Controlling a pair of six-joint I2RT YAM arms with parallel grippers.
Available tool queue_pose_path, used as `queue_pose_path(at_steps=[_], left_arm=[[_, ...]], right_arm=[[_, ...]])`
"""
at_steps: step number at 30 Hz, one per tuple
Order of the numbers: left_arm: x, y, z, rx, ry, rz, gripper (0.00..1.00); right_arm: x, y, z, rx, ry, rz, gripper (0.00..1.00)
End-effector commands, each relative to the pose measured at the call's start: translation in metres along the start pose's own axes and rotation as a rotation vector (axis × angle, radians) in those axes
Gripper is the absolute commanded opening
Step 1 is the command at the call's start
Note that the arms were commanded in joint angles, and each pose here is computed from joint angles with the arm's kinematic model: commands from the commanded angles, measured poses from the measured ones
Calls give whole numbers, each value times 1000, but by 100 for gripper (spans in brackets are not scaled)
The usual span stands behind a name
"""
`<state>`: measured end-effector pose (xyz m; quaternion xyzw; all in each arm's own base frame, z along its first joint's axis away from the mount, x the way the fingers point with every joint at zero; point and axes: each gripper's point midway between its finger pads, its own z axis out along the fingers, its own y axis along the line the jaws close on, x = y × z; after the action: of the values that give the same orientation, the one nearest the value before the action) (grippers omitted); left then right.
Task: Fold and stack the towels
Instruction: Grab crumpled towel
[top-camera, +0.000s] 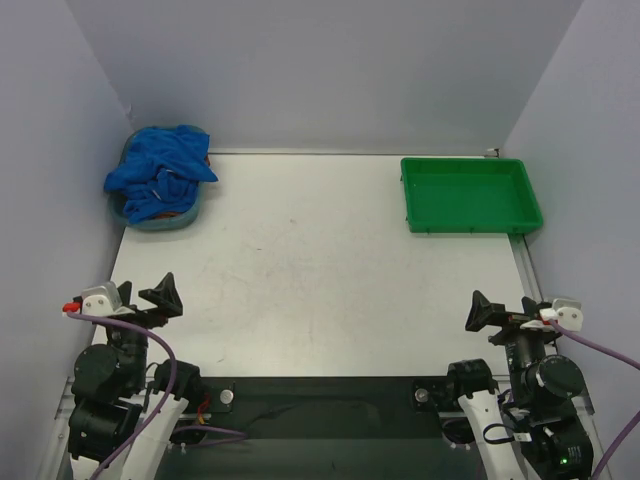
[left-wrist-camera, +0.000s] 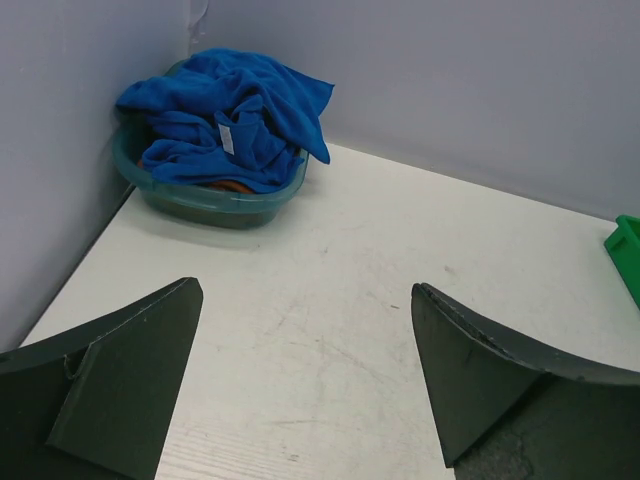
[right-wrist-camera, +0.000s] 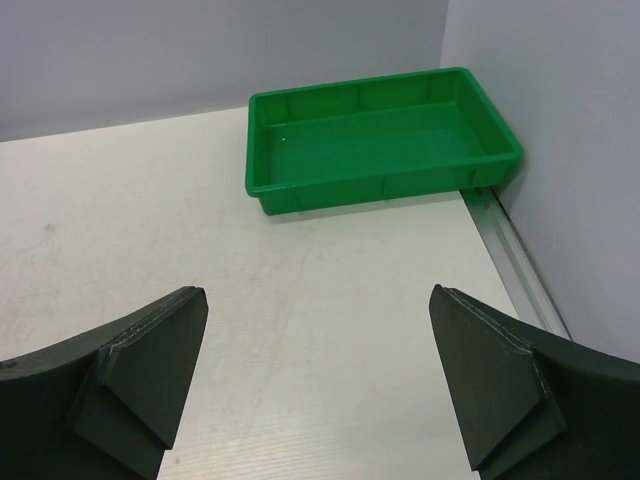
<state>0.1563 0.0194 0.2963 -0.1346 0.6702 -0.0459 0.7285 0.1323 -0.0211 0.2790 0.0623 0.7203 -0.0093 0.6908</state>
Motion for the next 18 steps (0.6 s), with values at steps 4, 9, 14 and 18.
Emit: queue_pose_path(at_steps=[4,9,14,18], left_arm=[[-23,-2,-8,29,-109,-55,97],[-16,-10,1,44,-65,-57,98],[5,-16,31,-34,86,-69,97],[18,-29,68,-112,223,-101,97]], right_arm=[[-16,-3,-16,-12,-120,28,100],[-8,5,-9,-39,-87,58,100],[14,20,8,-74,27,113,100],[32,35,21,-114,135,154,100]])
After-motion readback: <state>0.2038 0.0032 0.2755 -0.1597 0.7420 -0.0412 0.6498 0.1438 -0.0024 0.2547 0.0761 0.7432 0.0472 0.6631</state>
